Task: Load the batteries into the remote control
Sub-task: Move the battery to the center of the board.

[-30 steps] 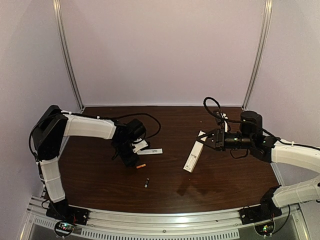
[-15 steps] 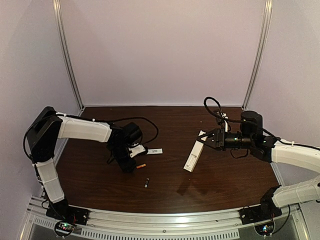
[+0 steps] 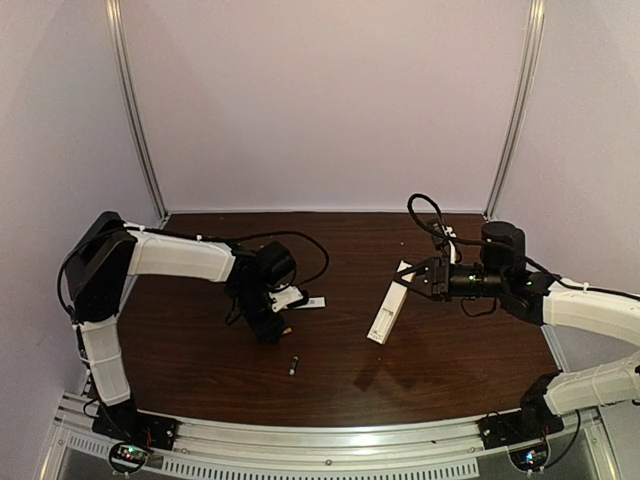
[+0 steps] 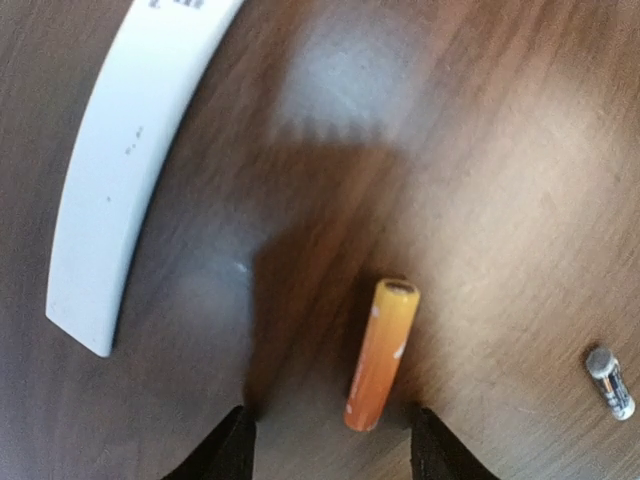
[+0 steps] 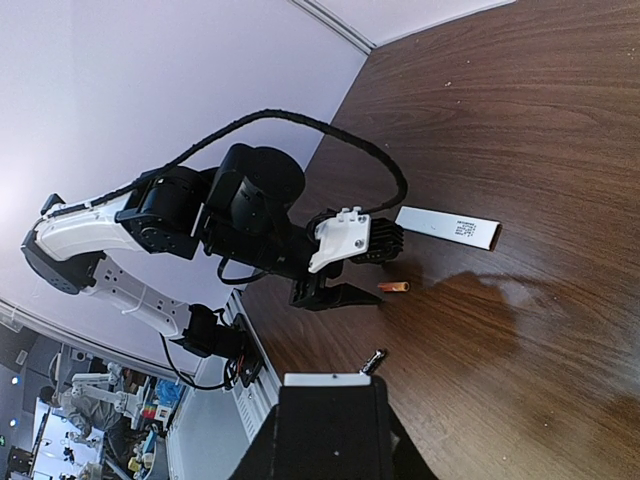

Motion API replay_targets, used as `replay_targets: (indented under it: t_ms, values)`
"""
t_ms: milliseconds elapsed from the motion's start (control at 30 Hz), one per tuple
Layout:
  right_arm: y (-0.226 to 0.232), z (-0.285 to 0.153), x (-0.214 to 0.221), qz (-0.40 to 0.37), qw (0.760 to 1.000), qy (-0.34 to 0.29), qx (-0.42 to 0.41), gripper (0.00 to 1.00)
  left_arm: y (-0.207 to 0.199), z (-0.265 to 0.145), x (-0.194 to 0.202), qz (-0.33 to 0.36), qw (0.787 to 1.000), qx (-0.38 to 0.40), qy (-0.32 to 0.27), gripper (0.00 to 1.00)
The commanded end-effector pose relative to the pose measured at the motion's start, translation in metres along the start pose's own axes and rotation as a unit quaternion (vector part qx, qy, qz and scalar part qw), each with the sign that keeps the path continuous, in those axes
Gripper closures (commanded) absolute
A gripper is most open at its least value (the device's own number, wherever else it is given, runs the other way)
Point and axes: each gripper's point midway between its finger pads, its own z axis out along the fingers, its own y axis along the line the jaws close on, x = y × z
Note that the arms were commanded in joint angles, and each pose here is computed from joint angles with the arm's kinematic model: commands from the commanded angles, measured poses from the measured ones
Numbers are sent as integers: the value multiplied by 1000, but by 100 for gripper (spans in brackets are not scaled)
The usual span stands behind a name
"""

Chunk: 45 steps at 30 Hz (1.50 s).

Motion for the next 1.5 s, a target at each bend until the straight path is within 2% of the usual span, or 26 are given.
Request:
replay_targets:
  t_ms: [0, 333, 600, 800, 1167, 1367, 1467]
  values:
    - [4, -2, -6, -10, 1000, -9, -8, 93, 11, 6, -14, -11, 1000, -22, -3, 45]
    - [2, -3, -8, -12, 1000, -9, -5, 93, 41, 13, 1, -19, 997, -70, 29, 48]
    - [-1, -2, -7, -11, 1000, -9, -5, 93, 60, 9, -26, -29, 995, -99, -2, 49]
    - [-1, -3, -9, -11, 1000, -11, -6, 93, 78, 12, -33, -37, 991, -127, 2, 50]
    - [-2, -4, -10, -12, 1000, -12, -5, 93, 109, 10, -14, -36, 982, -183, 38, 53]
    - [-3, -5, -10, -10, 1000, -12, -3, 93, 116, -19, -27, -87, 978, -191, -15, 49]
    - [-4, -6, -10, -11, 1000, -12, 0, 93, 112, -42, -31, -157, 969, -182, -64, 48]
